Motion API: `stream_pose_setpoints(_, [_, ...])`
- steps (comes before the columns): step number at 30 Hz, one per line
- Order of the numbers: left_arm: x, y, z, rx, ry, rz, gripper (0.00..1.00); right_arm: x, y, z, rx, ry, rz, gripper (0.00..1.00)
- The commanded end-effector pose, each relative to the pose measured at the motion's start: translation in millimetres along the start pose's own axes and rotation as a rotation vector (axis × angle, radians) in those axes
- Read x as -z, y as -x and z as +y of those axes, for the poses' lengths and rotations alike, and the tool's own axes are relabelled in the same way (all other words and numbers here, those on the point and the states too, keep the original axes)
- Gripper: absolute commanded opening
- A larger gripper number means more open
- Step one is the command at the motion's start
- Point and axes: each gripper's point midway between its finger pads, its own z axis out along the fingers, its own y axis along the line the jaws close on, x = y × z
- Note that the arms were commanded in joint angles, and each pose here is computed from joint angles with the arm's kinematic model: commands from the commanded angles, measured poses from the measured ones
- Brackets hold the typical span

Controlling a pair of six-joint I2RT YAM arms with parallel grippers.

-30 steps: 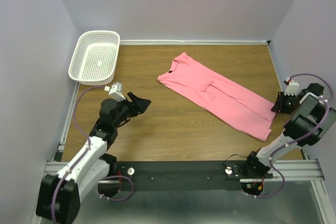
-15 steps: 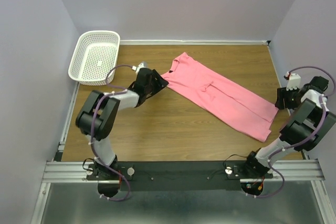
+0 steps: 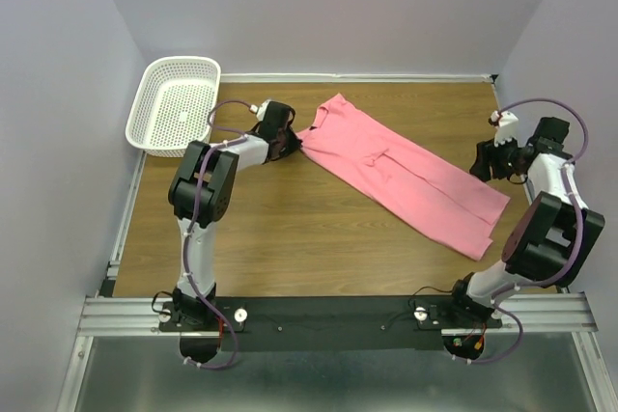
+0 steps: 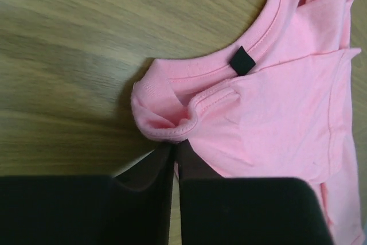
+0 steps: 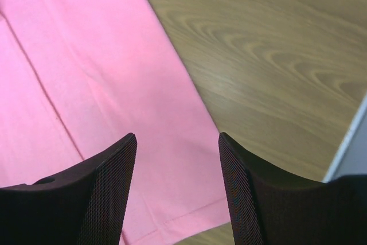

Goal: Fold and stack the t-shirts

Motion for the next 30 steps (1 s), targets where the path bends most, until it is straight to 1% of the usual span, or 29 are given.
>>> stream_pose_setpoints(1, [-3.8, 23.8, 48.3, -0.015, 0.113, 0.021, 0.03, 1.9, 36.4, 34.5, 0.003, 0.099, -0.082, 0.67])
stream_pose_setpoints(3, [-2.8, 46.9, 53.7, -0.008, 0.124, 0.000, 0.03, -5.7, 48.7, 53.3, 0.031, 0.142, -0.087, 0.67])
stream_pose_setpoints(4, [-3.4, 61.6, 64.4, -0.012, 0.135, -0.009, 0.03, -11.5, 57.6, 67.9, 0.056, 0.175, -0.088, 0.67])
stream_pose_setpoints(5, [-2.3, 76.0, 61.4, -0.003, 0.125, -0.034, 0.03, -13.6, 56.7, 67.7, 0.047, 0.177, -0.086, 0.67])
stream_pose_setpoints(6, [-4.7, 86.6, 53.5, -0.034, 0.086, -0.023, 0.04, -21.6, 64.6, 84.6, 0.071, 0.222, -0.086, 0.67])
stream_pose_setpoints(7, [-5.5, 101.3, 57.3, -0.037, 0.073, -0.028, 0.06, -27.1, 68.6, 93.4, 0.068, 0.245, -0.084, 0.67])
stream_pose_setpoints(8, [-9.3, 98.8, 53.2, -0.051, 0.030, 0.018, 0.11, -34.5, 77.7, 111.7, 0.093, 0.290, -0.092, 0.67])
stream_pose_setpoints(9, [-8.2, 107.5, 48.5, -0.092, 0.000, 0.015, 0.13, -39.4, 83.1, 120.7, 0.099, 0.317, -0.095, 0.67])
stream_pose_setpoints(10, [-3.7, 120.2, 37.5, -0.107, -0.031, -0.005, 0.17, -43.7, 94.7, 126.7, 0.111, 0.337, -0.110, 0.67])
stream_pose_setpoints(11, [8.9, 134.3, 26.2, -0.128, -0.058, -0.037, 0.23, -57.2, 100.2, 144.6, 0.114, 0.391, -0.102, 0.67])
stream_pose_setpoints(12, [18.0, 142.3, 17.6, -0.157, -0.078, -0.062, 0.26, -64.6, 105.7, 152.6, 0.118, 0.417, -0.101, 0.67])
stream_pose_setpoints(13, [27.2, 150.0, 9.4, -0.201, -0.106, -0.095, 0.33, -67.5, 128.2, 156.5, 0.146, 0.432, -0.138, 0.67])
stream_pose_setpoints(14, [38.0, 157.0, 0.7, -0.226, -0.129, -0.123, 0.44, -86.9, 125.2, 163.1, 0.101, 0.472, -0.106, 0.69])
stream_pose_setpoints(15, [65.4, 170.0, -21.6, -0.262, -0.186, -0.172, 0.63, -96.0, 136.9, 177.1, 0.103, 0.530, -0.130, 0.71])
stream_pose_setpoints(16, [77.2, 174.4, -28.8, -0.286, -0.207, -0.203, 0.65, -103.8, 149.5, 174.5, 0.079, 0.541, -0.146, 0.73])
stream_pose_setpoints(17, [103.1, 181.5, -39.3, -0.318, -0.228, -0.249, 0.67, -132.3, 166.3, 186.5, 0.009, 0.579, -0.132, 0.76])
stream_pose_setpoints(18, [116.5, 183.8, -44.3, -0.337, -0.237, -0.274, 0.68, -145.1, 179.6, 188.6, -0.015, 0.589, -0.135, 0.77])
stream_pose_setpoints(20, [146.9, 189.4, -52.5, -0.372, -0.246, -0.340, 0.69, -179.8, 191.2, 191.6, -0.089, 0.590, -0.108, 0.78])
stream_pose_setpoints(21, [179.3, 191.8, -54.1, -0.400, -0.252, -0.411, 0.69, -209.5, 207.5, 196.4, -0.151, 0.593, -0.102, 0.79])
stream_pose_setpoints(22, [196.9, 192.8, -54.9, -0.412, -0.261, -0.453, 0.69, -220.5, 213.0, 200.6, -0.174, 0.608, -0.101, 0.79])
stream_pose_setpoints(23, [214.8, 192.4, -54.7, -0.429, -0.266, -0.495, 0.69, -227.7, 225.1, 204.3, -0.231, 0.614, -0.103, 0.79])
stream_pose_setpoints(24, [266.0, 203.4, -67.1, -0.464, -0.302, -0.623, 0.70, -236.4, 254.1, 203.4, -0.235, 0.568, -0.156, 0.79])
stream_pose_setpoints(25, [267.7, 187.2, -47.9, -0.480, -0.281, -0.618, 0.72, -262.6, 242.8, 205.7, -0.271, 0.562, -0.127, 0.79])
stream_pose_setpoints(26, [284.0, 183.7, -43.0, -0.489, -0.283, -0.654, 0.78, -273.1, 242.9, 207.2, -0.286, 0.557, -0.127, 0.81])
stream_pose_setpoints(27, [324.9, 184.3, -44.5, -0.479, -0.307, -0.741, 0.95, -285.0, 245.8, 208.0, -0.341, 0.506, -0.122, 0.82])
stream_pose_setpoints(28, [322.9, 169.1, -24.3, -0.469, -0.287, -0.726, 0.98, -295.2, 250.0, 210.4, -0.339, 0.500, -0.138, 0.82])
stream_pose_setpoints(29, [331.8, 160.9, -19.5, -0.471, -0.300, -0.734, 0.98, -298.2, 250.4, 213.9, -0.337, 0.497, -0.138, 0.84])
stream_pose_setpoints(30, [348.5, 143.8, -12.7, -0.478, -0.336, -0.747, 0.98, -302.4, 250.4, 221.6, -0.328, 0.493, -0.141, 0.85])
